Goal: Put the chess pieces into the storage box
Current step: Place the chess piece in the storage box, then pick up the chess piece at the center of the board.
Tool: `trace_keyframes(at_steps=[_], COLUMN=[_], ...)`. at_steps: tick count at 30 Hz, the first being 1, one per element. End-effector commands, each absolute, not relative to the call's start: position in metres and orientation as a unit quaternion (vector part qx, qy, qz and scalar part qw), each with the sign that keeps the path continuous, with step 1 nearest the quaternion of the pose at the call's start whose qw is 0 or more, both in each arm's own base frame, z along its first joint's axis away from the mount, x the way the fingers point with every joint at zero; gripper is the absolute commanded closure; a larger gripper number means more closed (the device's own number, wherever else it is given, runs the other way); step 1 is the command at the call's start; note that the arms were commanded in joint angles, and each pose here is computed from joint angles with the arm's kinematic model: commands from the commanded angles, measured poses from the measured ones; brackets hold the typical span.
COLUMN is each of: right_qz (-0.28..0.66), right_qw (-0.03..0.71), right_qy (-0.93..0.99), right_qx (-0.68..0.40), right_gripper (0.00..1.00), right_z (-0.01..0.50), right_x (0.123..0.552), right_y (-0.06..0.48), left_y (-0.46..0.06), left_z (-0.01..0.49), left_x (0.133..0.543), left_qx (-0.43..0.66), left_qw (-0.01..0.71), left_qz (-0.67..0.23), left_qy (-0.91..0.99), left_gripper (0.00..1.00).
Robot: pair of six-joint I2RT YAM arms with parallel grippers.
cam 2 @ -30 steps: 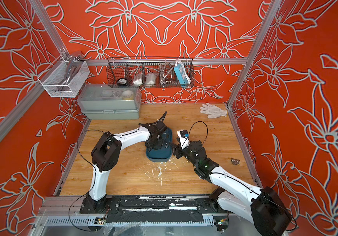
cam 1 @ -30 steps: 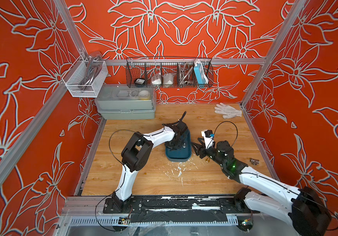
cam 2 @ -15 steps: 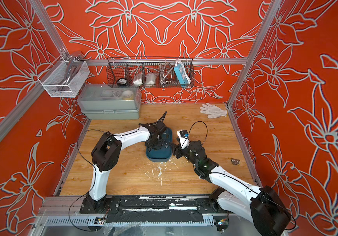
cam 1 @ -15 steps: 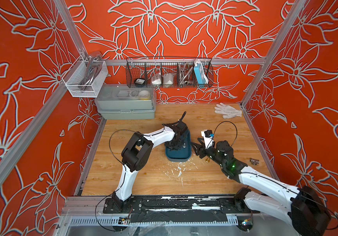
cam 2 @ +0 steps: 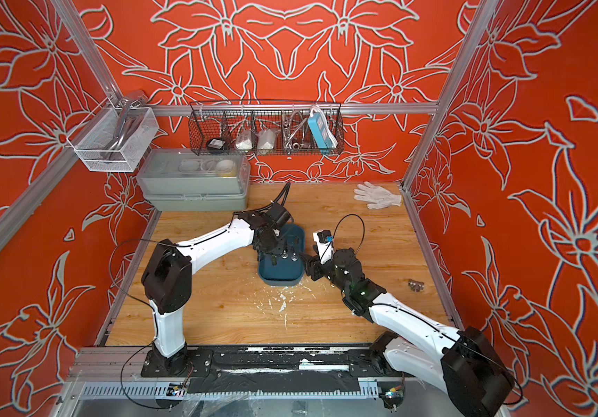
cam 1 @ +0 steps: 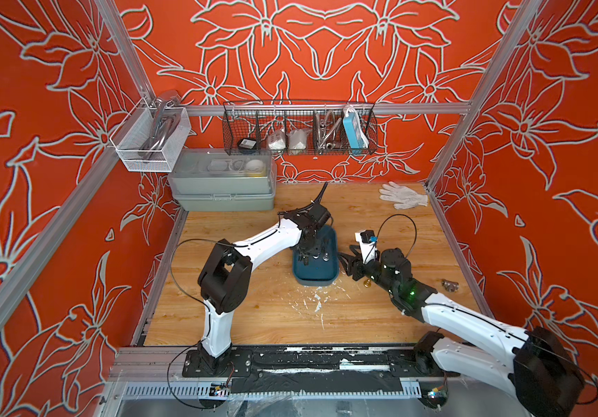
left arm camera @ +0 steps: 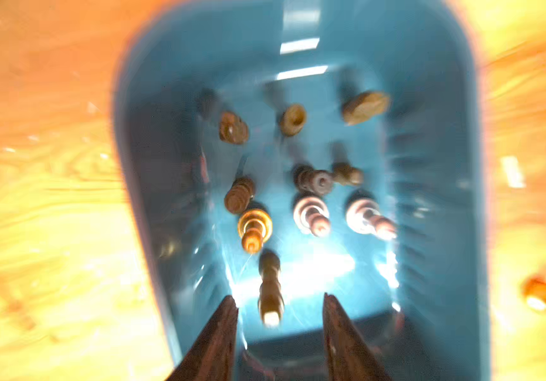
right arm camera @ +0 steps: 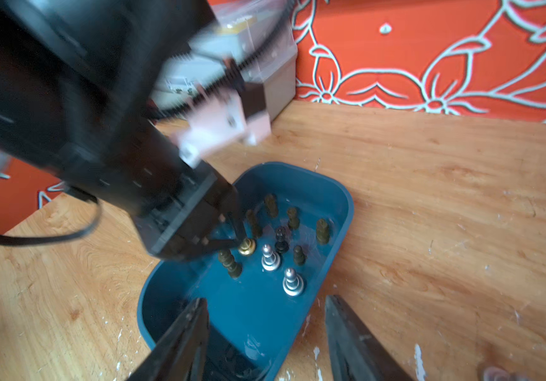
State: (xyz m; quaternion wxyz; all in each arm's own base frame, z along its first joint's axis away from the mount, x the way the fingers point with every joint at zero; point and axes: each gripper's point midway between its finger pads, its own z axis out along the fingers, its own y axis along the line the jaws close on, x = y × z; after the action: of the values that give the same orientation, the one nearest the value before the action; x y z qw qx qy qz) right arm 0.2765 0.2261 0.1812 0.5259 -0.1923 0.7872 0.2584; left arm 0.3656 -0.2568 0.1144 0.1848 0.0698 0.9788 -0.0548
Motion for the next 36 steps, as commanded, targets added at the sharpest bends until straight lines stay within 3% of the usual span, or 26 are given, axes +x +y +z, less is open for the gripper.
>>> trace_keyframes(at_steps=[1, 9, 12, 20, 25, 31, 36], right_qz=[0.229, 0.092, 0.053, 0.040, 0.032, 0.018, 0.021], right_qw=[0.523, 0.335, 0.262, 0.127, 0.098, 0.069, 0.062], right_qy=[0.808, 0.938, 0.963, 0.990, 0.993, 0.996, 0.997], right_qx=[-0.144, -0.009, -0.016, -0.051, -0.051, -0.050, -0.051], right_gripper=[0.39, 0.40, 0.41, 0.50, 0.52, 0.62, 0.63], right_z=[0.198, 0.175, 0.155, 0.091, 0.068, 0.049, 0.043], right_x=[0.290, 0.293, 0.281, 0.256, 0.256, 0.252, 0.246], right_y=[0.212, 0.125, 0.115, 0.126, 0.129, 0.127, 0.128], left_y=[-0.252, -0.278, -0.293, -0.293, -0.289, -0.286, -0.283], left_z=[0.158, 0.226, 0.229, 0.202, 0.196, 0.194, 0.188], left_x=[0.358, 0.297, 0.259, 0.207, 0.201, 0.204, 0.206], left_qx=[0.066, 0.172, 0.235, 0.307, 0.312, 0.307, 0.305], left_qw=[0.230, 0.358, 0.361, 0.326, 0.322, 0.326, 0.321], left_qz=[-0.078, -0.253, -0.316, -0.321, -0.323, -0.309, -0.298], left_qy=[0.968, 0.882, 0.845, 0.835, 0.834, 0.839, 0.846], left_gripper=[0.56, 0.44, 0.45, 0.43, 0.43, 0.43, 0.43])
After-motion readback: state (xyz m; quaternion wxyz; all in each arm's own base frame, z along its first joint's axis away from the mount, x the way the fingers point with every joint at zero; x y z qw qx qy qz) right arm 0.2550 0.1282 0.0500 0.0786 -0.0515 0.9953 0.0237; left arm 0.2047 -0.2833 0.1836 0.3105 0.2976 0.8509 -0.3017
